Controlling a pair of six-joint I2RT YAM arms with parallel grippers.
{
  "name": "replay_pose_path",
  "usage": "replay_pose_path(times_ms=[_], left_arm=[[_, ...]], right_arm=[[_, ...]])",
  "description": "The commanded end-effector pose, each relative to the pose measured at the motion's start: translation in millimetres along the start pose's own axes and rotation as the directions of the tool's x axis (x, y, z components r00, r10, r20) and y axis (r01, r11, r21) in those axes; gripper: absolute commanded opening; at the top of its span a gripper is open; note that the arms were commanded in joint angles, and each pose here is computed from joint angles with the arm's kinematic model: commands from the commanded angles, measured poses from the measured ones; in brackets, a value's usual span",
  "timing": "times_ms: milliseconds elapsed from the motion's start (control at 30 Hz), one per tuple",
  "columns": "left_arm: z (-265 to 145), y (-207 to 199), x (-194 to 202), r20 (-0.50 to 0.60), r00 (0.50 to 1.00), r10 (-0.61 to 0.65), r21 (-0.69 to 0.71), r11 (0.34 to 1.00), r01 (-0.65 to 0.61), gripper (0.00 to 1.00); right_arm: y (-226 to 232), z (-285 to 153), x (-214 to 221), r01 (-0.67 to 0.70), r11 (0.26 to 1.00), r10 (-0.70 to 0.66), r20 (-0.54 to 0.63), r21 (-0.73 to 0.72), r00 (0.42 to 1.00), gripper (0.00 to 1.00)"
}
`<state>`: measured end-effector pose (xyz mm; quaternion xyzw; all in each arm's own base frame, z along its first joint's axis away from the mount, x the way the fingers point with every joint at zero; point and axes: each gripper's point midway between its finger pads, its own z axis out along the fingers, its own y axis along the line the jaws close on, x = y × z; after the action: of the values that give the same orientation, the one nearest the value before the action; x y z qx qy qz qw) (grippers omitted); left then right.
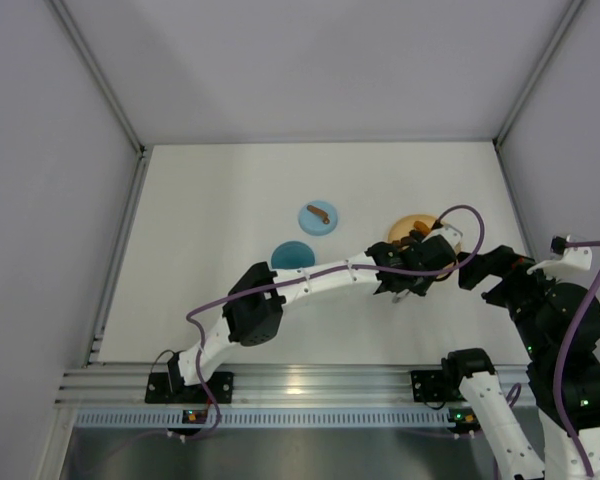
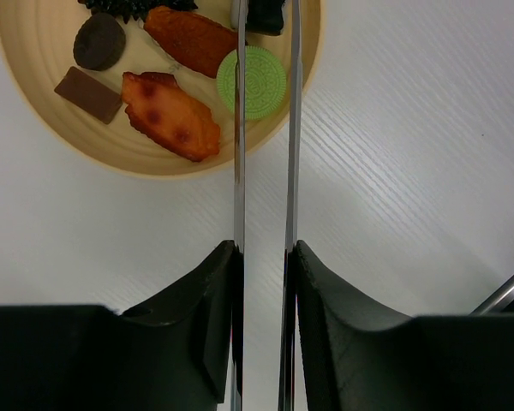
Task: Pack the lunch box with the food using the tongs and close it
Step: Pick up the fake food from the plate.
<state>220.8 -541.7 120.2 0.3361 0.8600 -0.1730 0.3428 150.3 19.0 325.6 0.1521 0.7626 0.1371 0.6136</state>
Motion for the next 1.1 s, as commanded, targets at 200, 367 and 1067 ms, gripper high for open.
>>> replay_pose_path(times_ms=[200,367,1067], left_arm=[[-21,11,-27,0.062,0.998,0.007,-0.042,0.999,-0.005,0.41],[-21,11,-25,0.055,0.998,0.009,-0.040,0.999,-0.007,0.48],[-19,1,-21,0.033,0.999,0.041,0.018,0.999,-0.042,0.30]], right_arm=[[2,-1,-2,0.006,1.000,-0.006,0.003,-0.008,1.000,0.99],[2,-1,-2,0.006,1.000,-0.006,0.003,-0.008,1.000,0.99],[1,0,0,0.007,1.000,-0.007,-0.006,-0.007,1.000,1.00]])
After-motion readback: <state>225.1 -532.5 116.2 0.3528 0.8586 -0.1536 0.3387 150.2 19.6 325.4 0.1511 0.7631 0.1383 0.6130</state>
